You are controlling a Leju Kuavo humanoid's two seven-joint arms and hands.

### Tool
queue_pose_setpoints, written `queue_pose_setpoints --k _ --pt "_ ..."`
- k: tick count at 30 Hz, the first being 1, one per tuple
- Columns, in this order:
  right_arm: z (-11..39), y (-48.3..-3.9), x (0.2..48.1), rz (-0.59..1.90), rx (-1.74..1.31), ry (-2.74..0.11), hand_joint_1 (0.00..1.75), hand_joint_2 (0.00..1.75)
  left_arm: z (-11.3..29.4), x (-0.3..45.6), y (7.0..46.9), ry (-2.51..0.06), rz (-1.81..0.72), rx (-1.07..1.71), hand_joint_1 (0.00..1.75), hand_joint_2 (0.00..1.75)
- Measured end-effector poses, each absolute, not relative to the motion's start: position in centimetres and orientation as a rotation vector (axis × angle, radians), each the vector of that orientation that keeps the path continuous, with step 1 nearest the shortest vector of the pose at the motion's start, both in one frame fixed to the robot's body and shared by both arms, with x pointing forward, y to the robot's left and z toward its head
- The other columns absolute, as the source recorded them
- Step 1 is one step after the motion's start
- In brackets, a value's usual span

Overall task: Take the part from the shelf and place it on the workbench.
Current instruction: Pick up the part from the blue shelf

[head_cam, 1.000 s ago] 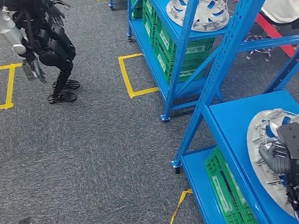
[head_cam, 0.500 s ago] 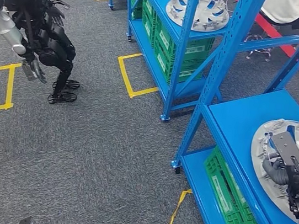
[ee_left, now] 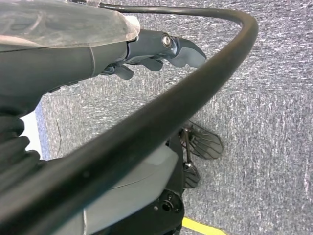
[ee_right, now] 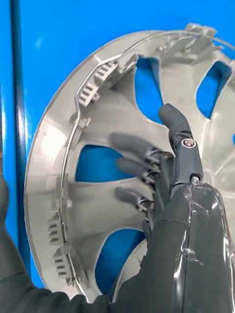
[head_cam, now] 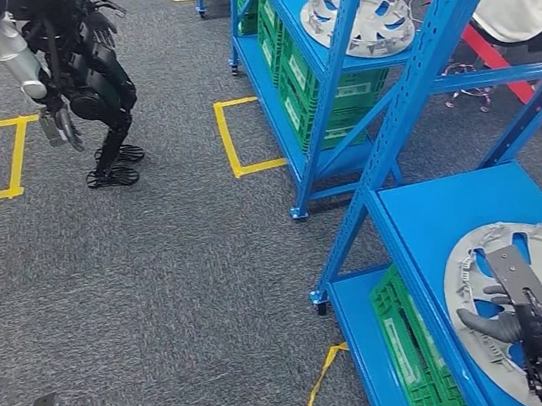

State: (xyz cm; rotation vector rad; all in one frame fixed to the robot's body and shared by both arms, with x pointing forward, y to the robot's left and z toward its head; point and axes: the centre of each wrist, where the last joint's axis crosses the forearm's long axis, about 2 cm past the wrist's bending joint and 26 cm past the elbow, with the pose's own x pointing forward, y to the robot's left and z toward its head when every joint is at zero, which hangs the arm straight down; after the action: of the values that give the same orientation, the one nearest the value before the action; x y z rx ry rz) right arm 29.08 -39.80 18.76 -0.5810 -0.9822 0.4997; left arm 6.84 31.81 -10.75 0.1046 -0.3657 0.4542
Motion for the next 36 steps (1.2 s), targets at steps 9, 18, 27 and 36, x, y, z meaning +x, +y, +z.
queue_pose_setpoints --k 9,18,27,36 --pt "18.3 -40.0 29.0 0.568 -0.559 -0.913 0.0 1.75 -10.8 6.8 31.8 -0.363 0.453 0.103 0.0 0.0" --pt "17.5 -40.6 29.1 0.671 -0.63 -0.827 0.0 1.75 -10.8 6.8 31.8 -0.362 0.451 0.101 0.0 0.0" --pt "17.7 -40.8 29.7 0.808 -0.667 -0.751 0.0 1.75 -10.8 6.9 31.7 -0.362 0.456 0.1 0.0 0.0" --pt "17.8 -41.3 30.2 0.892 -0.706 -0.668 0.0 1.75 -10.8 6.9 31.5 -0.358 0.457 0.098 0.0 0.0"
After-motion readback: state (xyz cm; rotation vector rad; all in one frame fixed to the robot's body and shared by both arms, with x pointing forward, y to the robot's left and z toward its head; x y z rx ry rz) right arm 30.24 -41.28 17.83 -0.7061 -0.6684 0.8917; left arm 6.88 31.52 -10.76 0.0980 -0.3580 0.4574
